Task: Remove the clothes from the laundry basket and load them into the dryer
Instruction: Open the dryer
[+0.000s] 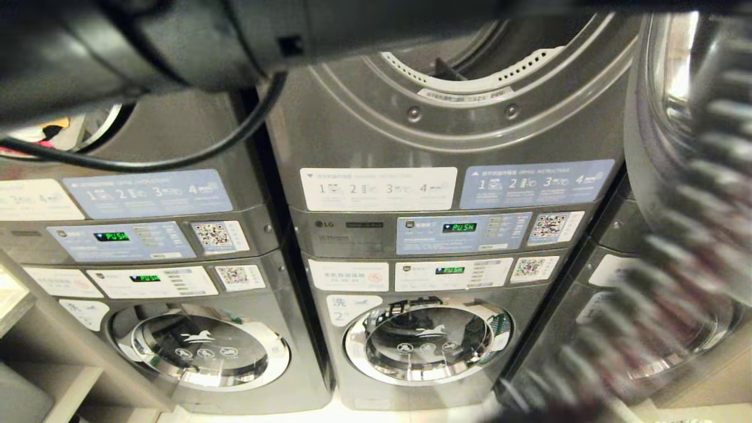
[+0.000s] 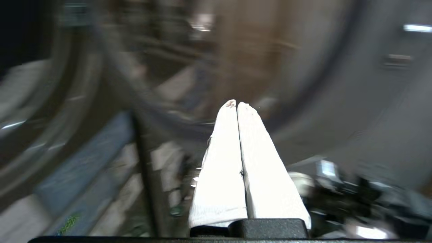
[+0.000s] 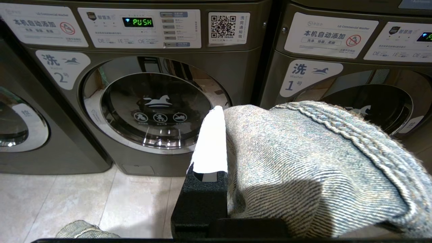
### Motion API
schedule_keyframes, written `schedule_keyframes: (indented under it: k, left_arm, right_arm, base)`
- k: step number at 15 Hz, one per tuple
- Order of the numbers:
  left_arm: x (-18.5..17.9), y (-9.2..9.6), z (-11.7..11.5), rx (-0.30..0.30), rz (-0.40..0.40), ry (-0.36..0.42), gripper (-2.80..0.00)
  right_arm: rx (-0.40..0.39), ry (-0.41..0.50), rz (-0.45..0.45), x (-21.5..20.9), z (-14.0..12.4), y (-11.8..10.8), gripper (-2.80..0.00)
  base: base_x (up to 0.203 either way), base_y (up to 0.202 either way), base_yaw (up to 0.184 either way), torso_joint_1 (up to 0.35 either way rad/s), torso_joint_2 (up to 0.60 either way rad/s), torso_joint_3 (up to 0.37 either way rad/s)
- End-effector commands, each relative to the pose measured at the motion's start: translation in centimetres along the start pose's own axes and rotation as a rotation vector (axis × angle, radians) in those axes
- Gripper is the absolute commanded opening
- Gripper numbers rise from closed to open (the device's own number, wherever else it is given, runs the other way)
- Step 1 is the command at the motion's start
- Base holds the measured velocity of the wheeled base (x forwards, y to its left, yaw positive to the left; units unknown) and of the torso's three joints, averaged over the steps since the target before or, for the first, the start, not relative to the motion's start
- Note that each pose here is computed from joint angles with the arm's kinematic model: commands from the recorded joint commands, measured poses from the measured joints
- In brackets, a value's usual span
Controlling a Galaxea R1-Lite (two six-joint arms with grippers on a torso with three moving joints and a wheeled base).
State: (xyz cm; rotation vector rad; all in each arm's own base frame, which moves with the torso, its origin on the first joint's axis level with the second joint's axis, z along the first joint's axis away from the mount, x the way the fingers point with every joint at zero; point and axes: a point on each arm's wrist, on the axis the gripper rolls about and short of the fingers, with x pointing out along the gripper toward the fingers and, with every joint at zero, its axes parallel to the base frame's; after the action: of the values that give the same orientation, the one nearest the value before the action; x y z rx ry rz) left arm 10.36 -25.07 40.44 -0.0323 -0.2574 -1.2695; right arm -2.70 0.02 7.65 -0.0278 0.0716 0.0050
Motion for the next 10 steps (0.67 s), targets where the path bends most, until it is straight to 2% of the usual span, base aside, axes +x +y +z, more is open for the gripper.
schedule_keyframes:
  k: [1, 3, 5, 7, 10]
  left_arm:
    - [-1.4, 3.3, 0.4, 0.030, 0.143, -0.002, -2.80]
    - [-4.7, 8.0, -0.1, 0.063, 0.342, 0.039, -2.80]
    - [-9.3, 10.0, -2.6, 0.047, 0.428, 0.142, -2.80]
    - [-14.6, 9.4, -6.5, -0.012, 0.464, 0.268, -2.80]
    - [-21.6, 4.8, -12.4, -0.112, 0.474, 0.390, -2.80]
  right_arm:
    - [-0.001, 0.001, 0.001, 0.0, 0.0, 0.0, -2.80]
    - [-0.001, 0.000, 0.001, 0.0, 0.0, 0.0, -2.80]
    - [-0.001, 0.002, 0.002, 0.0, 0.0, 0.0, -2.80]
    - [-0.001, 0.002, 0.002, 0.0, 0.0, 0.0, -2.80]
    - [-0.003, 0.002, 0.002, 0.0, 0.0, 0.0, -2.80]
  base:
    - [0.000, 0.000, 0.000, 0.000, 0.00, 0.000]
    - [0.000, 0.000, 0.000, 0.000, 0.00, 0.000]
    - [0.000, 0.000, 0.000, 0.000, 0.00, 0.000]
    - [0.000, 0.000, 0.000, 0.000, 0.00, 0.000]
    - [0.000, 0.000, 0.000, 0.000, 0.00, 0.000]
